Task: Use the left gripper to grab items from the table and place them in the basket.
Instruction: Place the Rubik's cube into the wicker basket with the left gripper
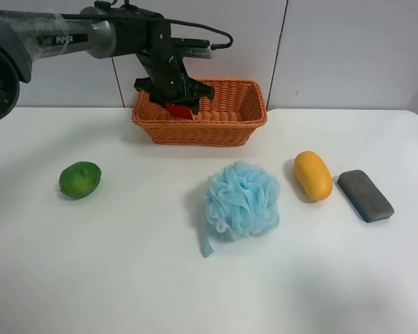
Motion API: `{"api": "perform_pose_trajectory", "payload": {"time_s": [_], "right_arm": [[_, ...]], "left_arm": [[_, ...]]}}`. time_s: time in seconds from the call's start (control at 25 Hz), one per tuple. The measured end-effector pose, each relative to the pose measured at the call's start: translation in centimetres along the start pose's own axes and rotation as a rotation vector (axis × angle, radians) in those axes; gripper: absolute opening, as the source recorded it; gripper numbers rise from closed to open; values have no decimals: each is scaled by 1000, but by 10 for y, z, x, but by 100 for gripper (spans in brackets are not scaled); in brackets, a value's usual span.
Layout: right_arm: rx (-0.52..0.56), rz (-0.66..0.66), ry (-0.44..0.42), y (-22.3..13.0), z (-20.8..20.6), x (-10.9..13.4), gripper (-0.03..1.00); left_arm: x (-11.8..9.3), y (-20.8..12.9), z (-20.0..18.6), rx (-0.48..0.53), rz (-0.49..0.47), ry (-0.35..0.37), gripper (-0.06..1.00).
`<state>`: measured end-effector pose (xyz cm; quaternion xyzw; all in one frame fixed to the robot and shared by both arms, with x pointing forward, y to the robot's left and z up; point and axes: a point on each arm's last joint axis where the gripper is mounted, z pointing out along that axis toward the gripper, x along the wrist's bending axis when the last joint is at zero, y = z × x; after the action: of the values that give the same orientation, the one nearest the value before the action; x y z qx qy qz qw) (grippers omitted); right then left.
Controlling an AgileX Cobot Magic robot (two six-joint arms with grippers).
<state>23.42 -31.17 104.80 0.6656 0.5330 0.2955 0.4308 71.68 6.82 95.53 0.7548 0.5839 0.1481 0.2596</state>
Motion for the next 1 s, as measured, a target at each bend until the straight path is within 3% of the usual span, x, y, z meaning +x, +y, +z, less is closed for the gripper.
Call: {"api": "perform_pose_trajectory", "payload": {"time_s": [0.08, 0.24, 0.32, 0.76, 1.0], "right_arm": [[0, 0, 0, 0, 0, 0, 99], [0, 0, 0, 0, 0, 0, 99], [0, 0, 0, 0, 0, 0, 99], [0, 0, 0, 0, 0, 0, 99], [0, 0, 0, 0, 0, 0, 99]], "left_arm": [[0, -1, 2, 5, 0, 1, 60], [0, -1, 2, -2, 1, 0, 89], [0, -1, 2, -2, 1, 0, 96], [0, 0, -1, 6, 2, 2, 99], [0, 10, -42, 32, -1, 13, 99]]}}
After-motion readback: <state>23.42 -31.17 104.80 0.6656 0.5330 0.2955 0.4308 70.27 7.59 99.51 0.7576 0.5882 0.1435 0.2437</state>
